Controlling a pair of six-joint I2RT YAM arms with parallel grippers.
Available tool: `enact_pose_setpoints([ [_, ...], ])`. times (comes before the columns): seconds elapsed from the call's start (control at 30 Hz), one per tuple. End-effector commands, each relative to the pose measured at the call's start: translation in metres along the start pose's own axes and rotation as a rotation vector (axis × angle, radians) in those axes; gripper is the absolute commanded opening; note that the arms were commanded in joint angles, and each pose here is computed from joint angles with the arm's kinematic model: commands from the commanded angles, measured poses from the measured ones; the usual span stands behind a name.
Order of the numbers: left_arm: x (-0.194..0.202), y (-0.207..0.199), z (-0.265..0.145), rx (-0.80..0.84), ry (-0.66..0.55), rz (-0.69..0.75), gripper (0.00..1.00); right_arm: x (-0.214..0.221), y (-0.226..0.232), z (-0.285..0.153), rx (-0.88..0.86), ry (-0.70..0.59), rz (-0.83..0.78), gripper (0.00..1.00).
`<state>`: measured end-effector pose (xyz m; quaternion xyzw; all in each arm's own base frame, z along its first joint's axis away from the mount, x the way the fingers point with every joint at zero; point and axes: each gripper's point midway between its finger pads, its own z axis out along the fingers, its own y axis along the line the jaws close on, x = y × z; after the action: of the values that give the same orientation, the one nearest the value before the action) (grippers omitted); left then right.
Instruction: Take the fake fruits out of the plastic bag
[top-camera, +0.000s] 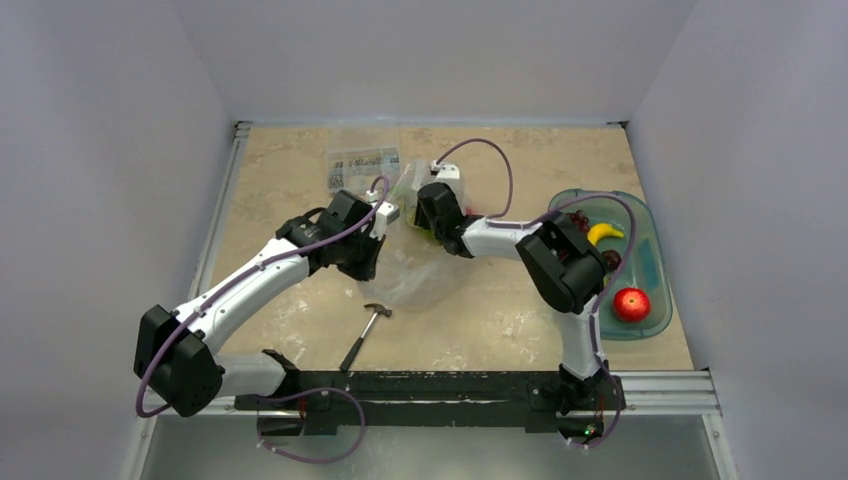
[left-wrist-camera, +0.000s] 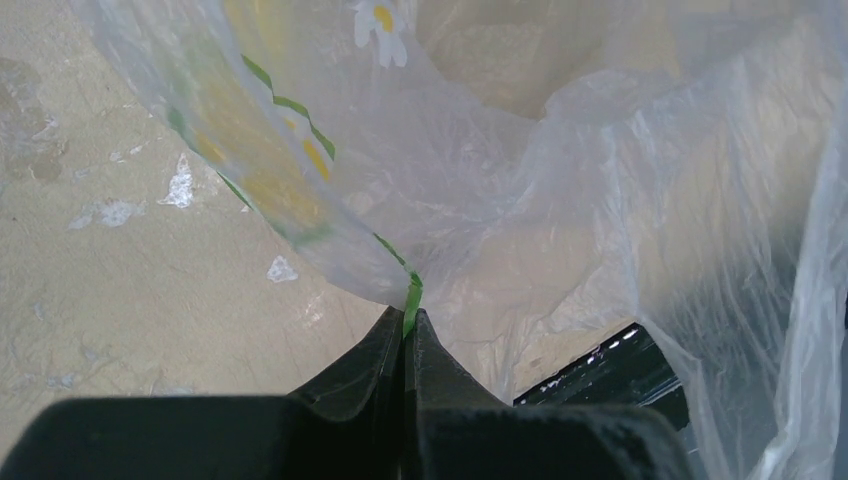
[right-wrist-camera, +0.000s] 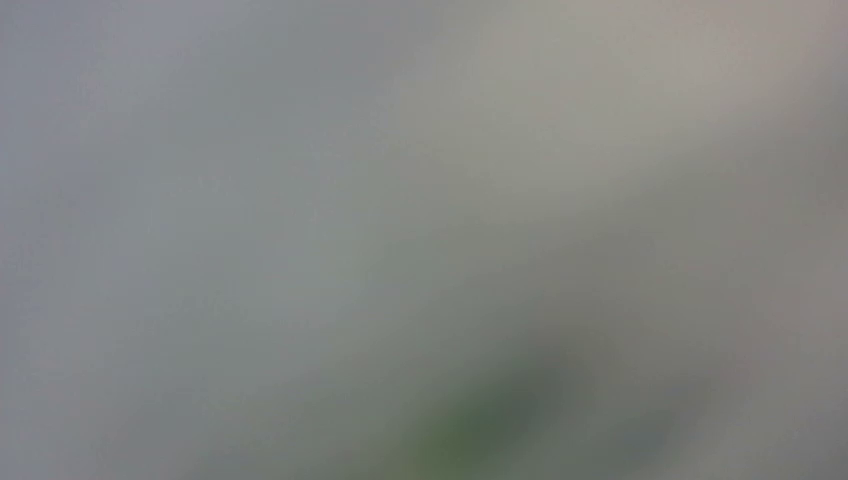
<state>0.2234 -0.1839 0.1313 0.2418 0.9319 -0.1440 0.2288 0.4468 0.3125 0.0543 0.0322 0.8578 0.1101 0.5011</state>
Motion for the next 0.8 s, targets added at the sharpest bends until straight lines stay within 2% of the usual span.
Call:
enact_pose_setpoints([
  [0.0, -0.010, -0.005, -0.003, 0.018, -0.025, 0.022, 0.00, -0.025, 0.025, -0.037, -0.164, -0.018, 0.004, 0.03],
  [0.03, -0.010, -0.005, -0.003, 0.017, -0.026, 0.022, 0.00, -0.032, 0.028, -0.044, -0.185, -0.027, 0.013, 0.00],
  [0.47, -0.008, -0.006, 0.000, 0.024, -0.008, 0.018, 0.00, -0.069, 0.047, -0.111, -0.404, -0.085, 0.066, 0.00],
  [0.77, -0.007, -0.006, 0.000, 0.025, -0.004, 0.016, 0.00, -0.077, 0.057, -0.145, -0.524, -0.076, 0.089, 0.00],
])
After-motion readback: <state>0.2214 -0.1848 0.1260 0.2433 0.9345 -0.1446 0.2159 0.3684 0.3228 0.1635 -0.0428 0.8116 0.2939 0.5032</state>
